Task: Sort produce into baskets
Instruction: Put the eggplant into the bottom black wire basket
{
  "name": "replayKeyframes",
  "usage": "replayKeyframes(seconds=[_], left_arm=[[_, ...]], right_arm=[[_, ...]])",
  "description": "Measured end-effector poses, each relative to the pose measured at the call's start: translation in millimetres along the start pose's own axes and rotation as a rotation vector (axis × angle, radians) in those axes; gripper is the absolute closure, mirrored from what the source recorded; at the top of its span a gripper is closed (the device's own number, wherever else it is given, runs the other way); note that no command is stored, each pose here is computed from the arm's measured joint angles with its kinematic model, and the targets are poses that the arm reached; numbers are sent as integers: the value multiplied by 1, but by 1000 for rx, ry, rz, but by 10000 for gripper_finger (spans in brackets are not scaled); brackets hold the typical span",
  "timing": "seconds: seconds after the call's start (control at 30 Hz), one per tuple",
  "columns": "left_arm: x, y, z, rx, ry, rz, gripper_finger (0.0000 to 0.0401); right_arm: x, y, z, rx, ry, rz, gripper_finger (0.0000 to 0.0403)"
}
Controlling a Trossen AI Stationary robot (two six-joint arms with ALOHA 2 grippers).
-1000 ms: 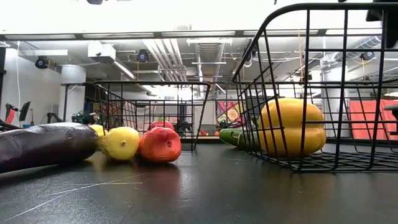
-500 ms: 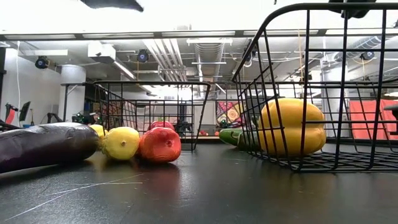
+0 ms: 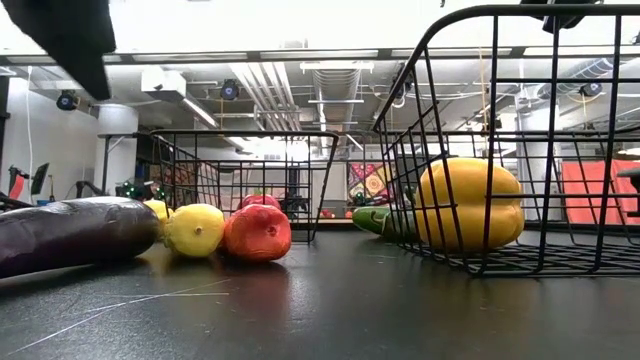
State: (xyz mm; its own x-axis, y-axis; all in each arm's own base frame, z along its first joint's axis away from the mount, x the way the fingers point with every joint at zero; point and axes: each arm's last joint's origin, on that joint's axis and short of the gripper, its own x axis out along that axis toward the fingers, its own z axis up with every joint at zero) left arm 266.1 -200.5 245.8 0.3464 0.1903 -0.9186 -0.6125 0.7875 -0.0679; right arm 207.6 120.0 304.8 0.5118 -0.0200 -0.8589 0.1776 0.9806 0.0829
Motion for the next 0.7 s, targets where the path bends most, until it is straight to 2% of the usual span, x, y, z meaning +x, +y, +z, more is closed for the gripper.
replayKeyframes(seconds=[0.17, 0.33, 0.53, 0.7], left_arm=[[21, -21, -3, -67, 34, 40, 24], [35, -35, -4, -84, 44, 98, 24], [38, -39, -4, -116, 60, 208, 24], [49, -39, -9, -121, 89, 243, 24]], right_arm=[[0, 0, 0, -23, 0, 0, 393], [0, 0, 0, -26, 3, 4, 393], [0, 0, 0, -53, 4, 5, 393], [0, 0, 0, -66, 3, 3, 393]])
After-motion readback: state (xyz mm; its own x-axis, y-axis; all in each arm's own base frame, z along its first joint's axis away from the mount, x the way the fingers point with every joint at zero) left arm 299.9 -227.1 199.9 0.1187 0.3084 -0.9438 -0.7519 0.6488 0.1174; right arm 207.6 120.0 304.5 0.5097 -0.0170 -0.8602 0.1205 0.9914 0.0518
